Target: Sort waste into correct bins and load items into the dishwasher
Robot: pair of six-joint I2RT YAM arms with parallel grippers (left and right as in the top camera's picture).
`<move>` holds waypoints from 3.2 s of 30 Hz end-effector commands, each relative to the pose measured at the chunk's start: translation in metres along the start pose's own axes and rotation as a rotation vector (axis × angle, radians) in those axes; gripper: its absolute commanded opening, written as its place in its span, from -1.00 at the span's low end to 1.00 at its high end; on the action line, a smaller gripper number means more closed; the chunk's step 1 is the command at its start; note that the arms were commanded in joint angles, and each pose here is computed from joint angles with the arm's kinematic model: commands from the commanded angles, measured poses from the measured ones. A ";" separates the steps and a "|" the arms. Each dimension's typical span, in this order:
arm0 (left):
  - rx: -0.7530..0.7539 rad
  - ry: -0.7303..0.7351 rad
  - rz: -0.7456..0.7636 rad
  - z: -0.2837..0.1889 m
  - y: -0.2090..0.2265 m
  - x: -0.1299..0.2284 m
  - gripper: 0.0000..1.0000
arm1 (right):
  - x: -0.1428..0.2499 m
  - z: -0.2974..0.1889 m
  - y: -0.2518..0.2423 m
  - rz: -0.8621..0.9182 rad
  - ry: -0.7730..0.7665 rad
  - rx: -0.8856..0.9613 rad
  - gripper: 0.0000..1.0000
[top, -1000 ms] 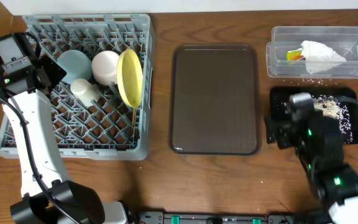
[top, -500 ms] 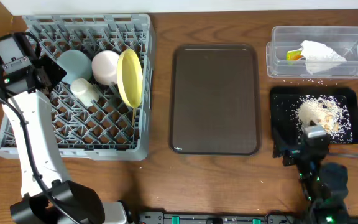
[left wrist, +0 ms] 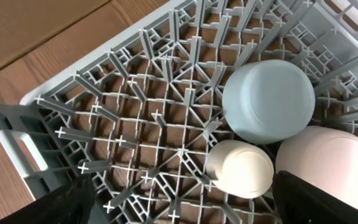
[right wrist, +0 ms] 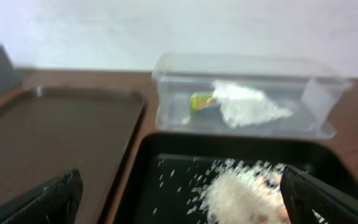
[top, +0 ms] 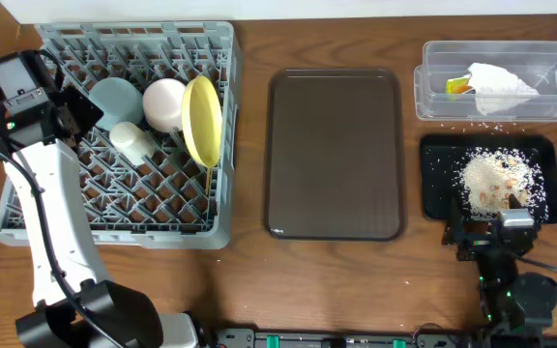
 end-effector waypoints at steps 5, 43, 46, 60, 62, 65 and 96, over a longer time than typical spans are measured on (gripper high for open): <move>-0.010 0.000 -0.001 0.001 0.001 0.000 0.84 | -0.004 -0.002 -0.009 -0.009 -0.025 0.042 0.98; -0.010 0.000 0.000 0.001 0.001 0.000 0.84 | -0.004 -0.002 -0.009 -0.065 -0.024 0.042 0.99; -0.010 0.000 -0.001 0.001 0.001 0.000 0.85 | -0.004 -0.002 -0.009 -0.065 -0.024 0.041 0.99; -0.031 0.059 0.017 0.003 0.005 0.011 0.84 | -0.004 -0.002 -0.009 -0.065 -0.024 0.042 0.99; -0.039 0.110 0.029 0.000 0.009 0.021 0.84 | -0.004 -0.002 -0.009 -0.065 -0.024 0.041 0.99; -0.009 0.218 0.045 -0.001 0.008 0.044 0.84 | -0.004 -0.002 -0.009 -0.065 -0.024 0.042 0.99; 0.368 -0.109 0.088 0.054 0.027 0.221 0.85 | -0.004 -0.002 -0.009 -0.065 -0.024 0.041 0.98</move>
Point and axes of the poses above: each gripper's point midway between its finger pads, its own z axis out along the fingers, its own y axis along the line the jaws close on, x = y × z, the point moved 4 cm from there along -z, back along the fingers, and after that the axes turned 3 degrees about -z, right-handed, at the moved point
